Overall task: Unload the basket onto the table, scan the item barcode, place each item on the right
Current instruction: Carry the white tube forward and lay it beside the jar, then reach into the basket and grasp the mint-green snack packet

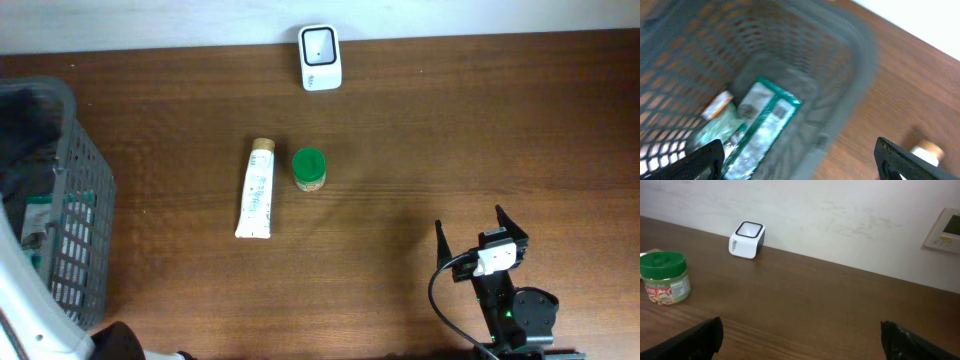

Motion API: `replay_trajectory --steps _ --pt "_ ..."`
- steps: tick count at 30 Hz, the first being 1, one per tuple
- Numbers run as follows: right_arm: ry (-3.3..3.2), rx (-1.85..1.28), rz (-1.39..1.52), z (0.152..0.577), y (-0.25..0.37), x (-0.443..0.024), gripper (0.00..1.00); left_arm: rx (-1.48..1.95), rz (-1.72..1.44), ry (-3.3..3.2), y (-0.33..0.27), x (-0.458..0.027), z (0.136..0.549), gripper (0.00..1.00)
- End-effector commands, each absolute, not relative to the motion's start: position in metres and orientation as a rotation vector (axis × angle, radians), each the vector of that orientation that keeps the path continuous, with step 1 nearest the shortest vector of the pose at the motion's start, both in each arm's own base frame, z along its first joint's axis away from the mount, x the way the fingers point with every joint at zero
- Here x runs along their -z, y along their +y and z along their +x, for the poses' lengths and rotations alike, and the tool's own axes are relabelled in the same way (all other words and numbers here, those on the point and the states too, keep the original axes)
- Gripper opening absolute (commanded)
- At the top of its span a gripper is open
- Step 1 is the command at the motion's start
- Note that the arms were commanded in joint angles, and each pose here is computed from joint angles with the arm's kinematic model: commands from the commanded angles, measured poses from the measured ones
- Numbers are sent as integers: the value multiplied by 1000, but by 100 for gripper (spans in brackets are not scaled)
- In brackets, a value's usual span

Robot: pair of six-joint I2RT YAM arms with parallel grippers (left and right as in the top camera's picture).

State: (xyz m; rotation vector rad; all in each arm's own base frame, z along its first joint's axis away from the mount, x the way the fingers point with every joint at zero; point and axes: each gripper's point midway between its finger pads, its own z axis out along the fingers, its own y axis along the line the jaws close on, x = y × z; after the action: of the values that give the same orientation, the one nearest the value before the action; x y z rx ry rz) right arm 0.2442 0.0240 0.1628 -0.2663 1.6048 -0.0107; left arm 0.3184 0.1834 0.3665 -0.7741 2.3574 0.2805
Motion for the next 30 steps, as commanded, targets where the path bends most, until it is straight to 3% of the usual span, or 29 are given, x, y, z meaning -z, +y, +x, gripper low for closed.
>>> replay_trajectory --steps 1,12,25,30 --pt "1610 4 -262 244 25 -160 98 -361 -1003 2317 221 -355 294 94" --pt "1610 4 -263 244 25 -160 98 -542 -1236 2399 272 -280 259 92" --pt "1610 4 -262 244 25 -160 98 -644 -820 2728 304 -154 253 79" --pt "1610 4 -263 244 25 -160 98 -714 -863 2702 326 -119 237 77"
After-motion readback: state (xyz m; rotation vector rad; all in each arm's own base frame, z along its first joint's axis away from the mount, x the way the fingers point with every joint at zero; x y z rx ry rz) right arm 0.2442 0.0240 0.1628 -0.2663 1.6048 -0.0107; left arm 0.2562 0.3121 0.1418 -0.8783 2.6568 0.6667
